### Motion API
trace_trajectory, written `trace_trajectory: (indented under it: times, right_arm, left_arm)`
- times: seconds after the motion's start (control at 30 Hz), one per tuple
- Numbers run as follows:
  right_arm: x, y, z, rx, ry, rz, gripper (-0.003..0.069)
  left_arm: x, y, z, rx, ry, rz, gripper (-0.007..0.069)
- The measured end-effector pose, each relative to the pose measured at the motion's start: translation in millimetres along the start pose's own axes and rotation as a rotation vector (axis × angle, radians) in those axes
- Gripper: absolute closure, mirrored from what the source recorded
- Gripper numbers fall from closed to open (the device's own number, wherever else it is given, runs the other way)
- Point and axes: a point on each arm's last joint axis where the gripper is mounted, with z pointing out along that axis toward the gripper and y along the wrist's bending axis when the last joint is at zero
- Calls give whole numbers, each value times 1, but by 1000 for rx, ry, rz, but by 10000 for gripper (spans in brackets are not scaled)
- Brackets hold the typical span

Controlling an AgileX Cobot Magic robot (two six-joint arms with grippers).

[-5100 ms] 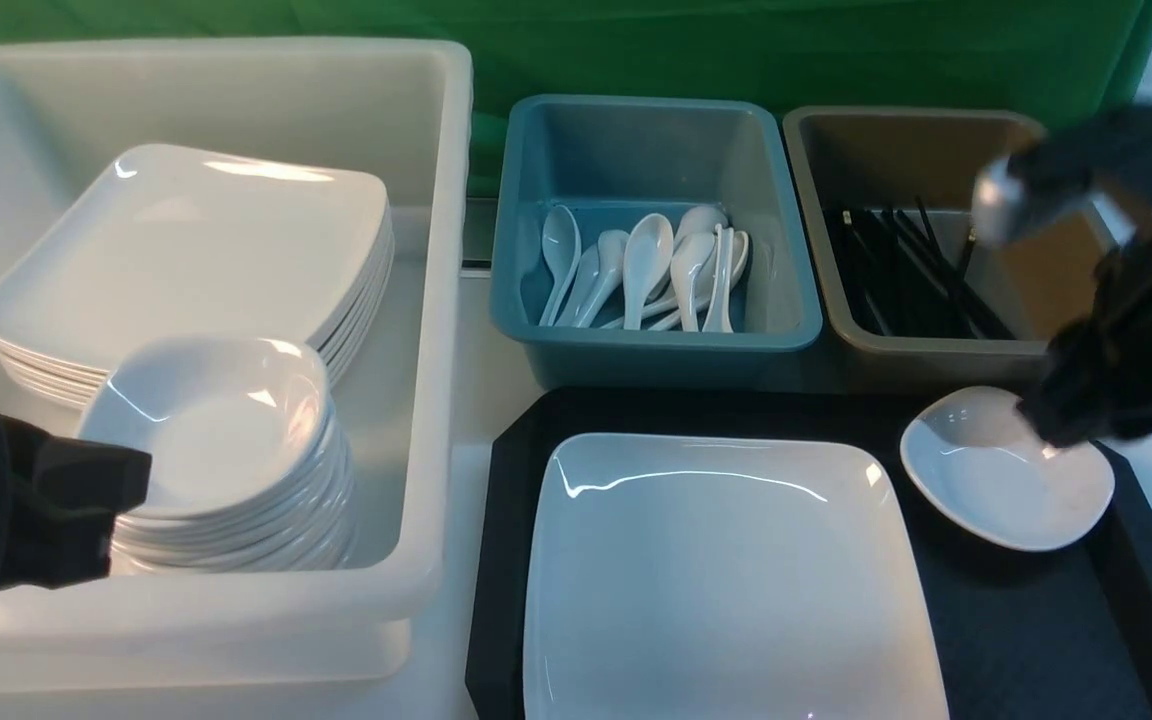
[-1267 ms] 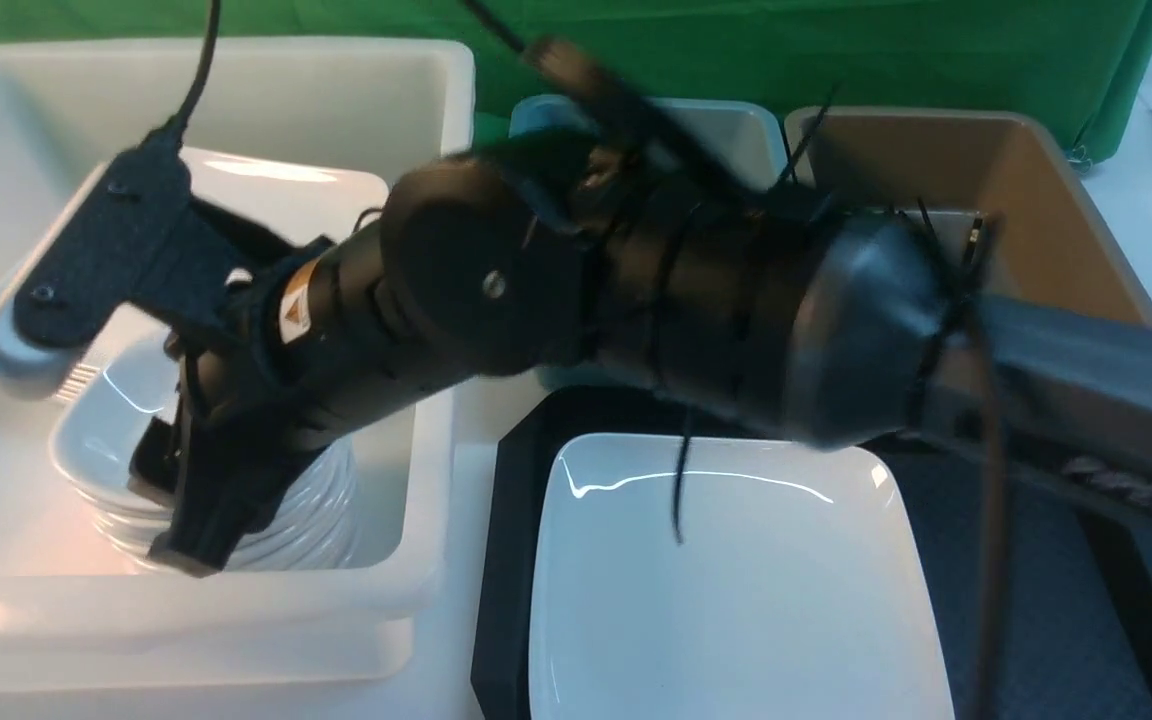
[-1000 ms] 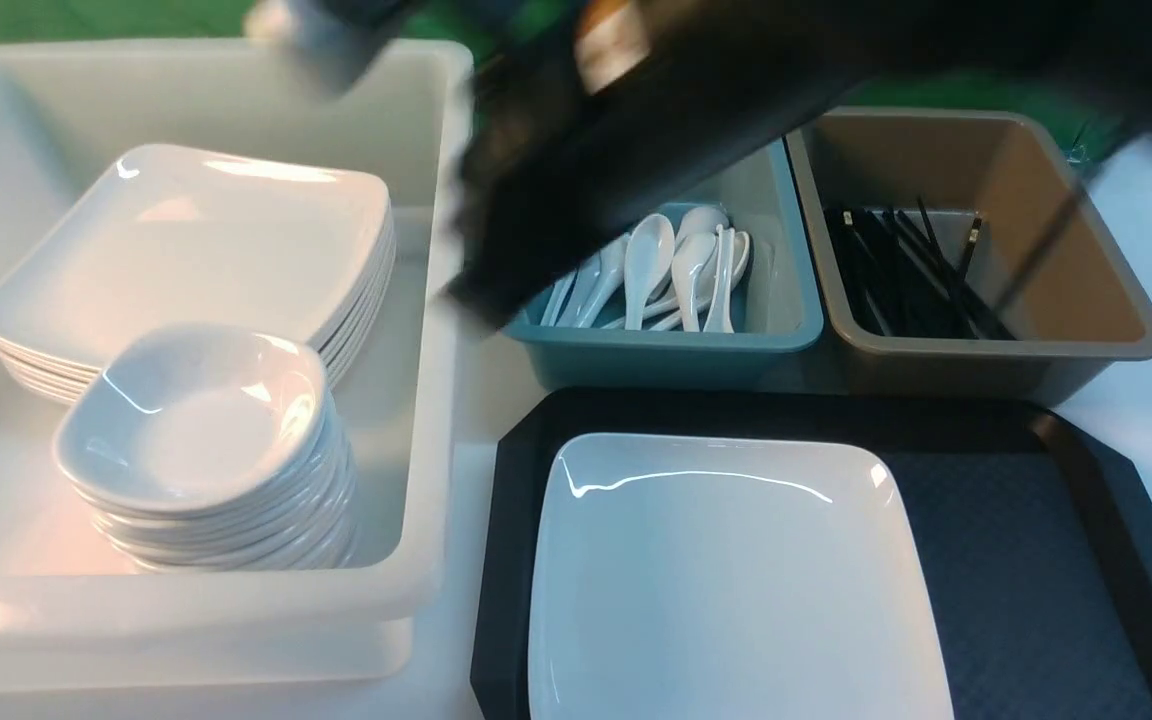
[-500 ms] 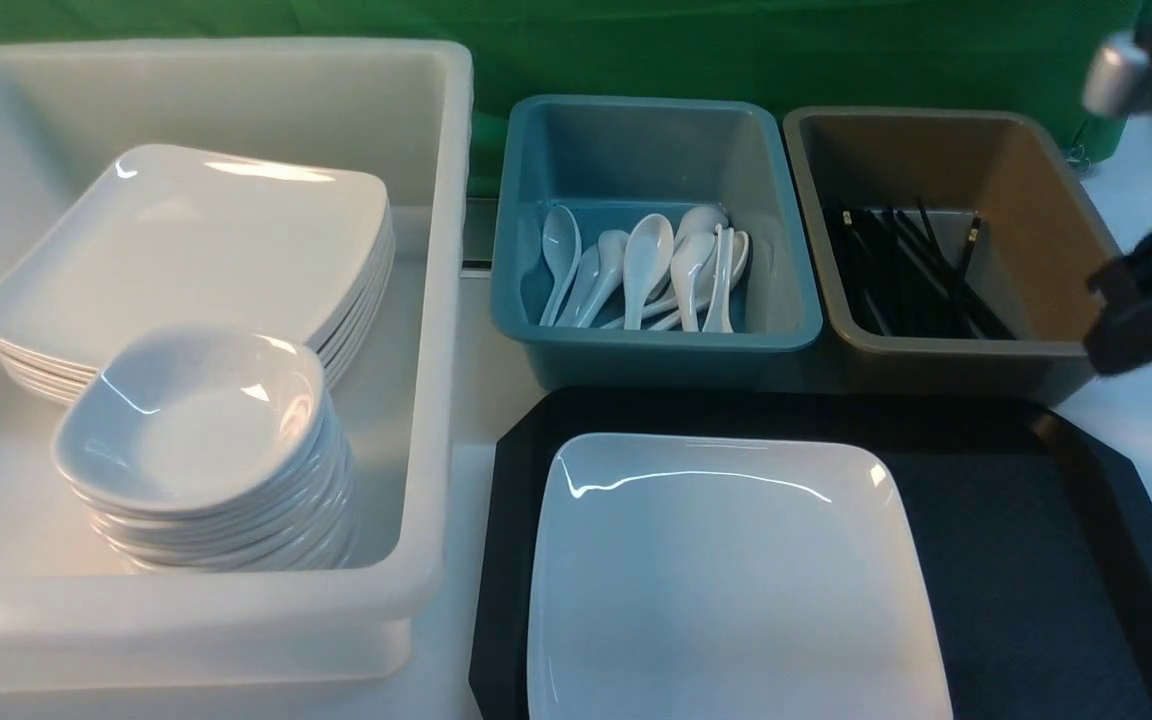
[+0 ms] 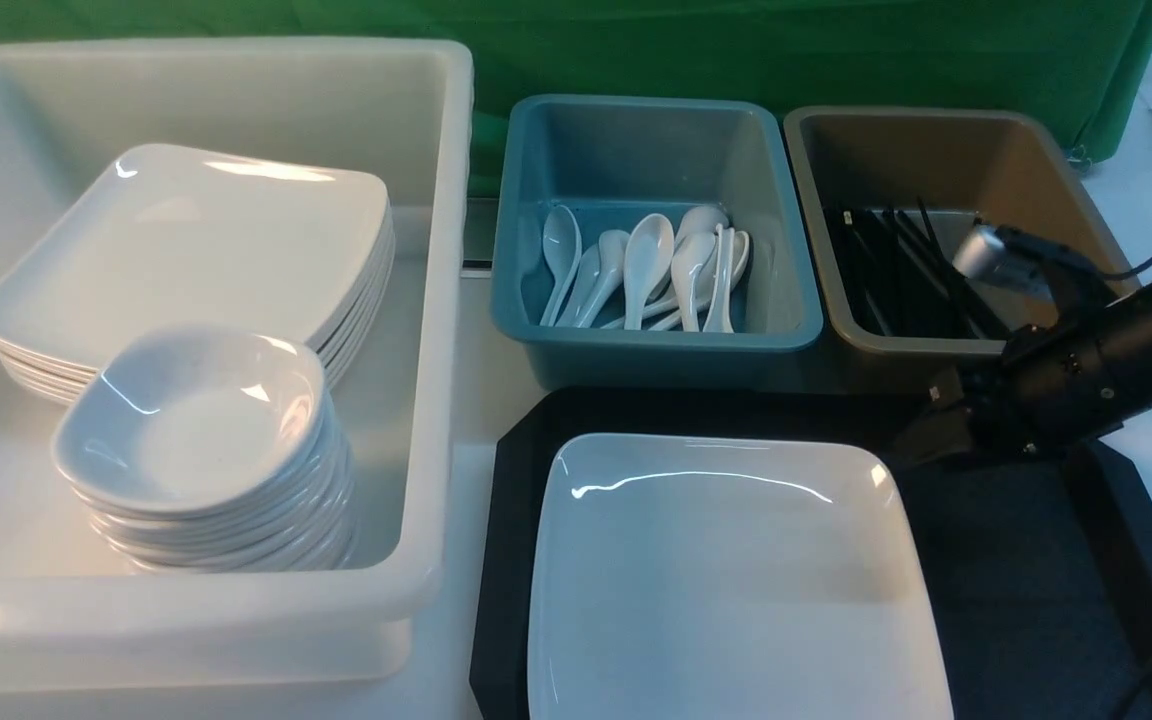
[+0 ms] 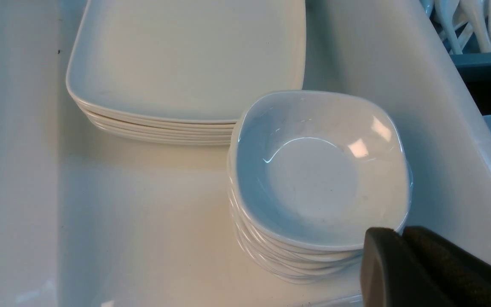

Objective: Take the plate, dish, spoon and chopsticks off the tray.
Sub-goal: Use the right arm to grab a plate from the dinner plate

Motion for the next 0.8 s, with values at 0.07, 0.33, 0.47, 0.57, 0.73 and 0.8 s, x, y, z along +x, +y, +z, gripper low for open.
trace_trajectory:
  times: [0.07,0.33,0.47,0.57,0.73,0.8]
  right_arm:
    - [-2,-1,10,13,-4,-3,202]
    - [-3,16,46,42,0,-95,153]
    - [-2,20,51,45,11,-126,162]
    - [-2,20,52,50,16,-139,265]
    - [0,23,53,27,49,-144,407]
    - [1,25,52,20,54,-145,411]
  left_arm:
    - [0,0,0,0,3,0,608]
    - [1,0,0,1,6,0,608]
    - [1,0,0,2,12,0,608]
    - [2,0,0,3,19,0,608]
    - [2,0,0,3,20,1,608]
    - [2,0,0,3,20,1,608]
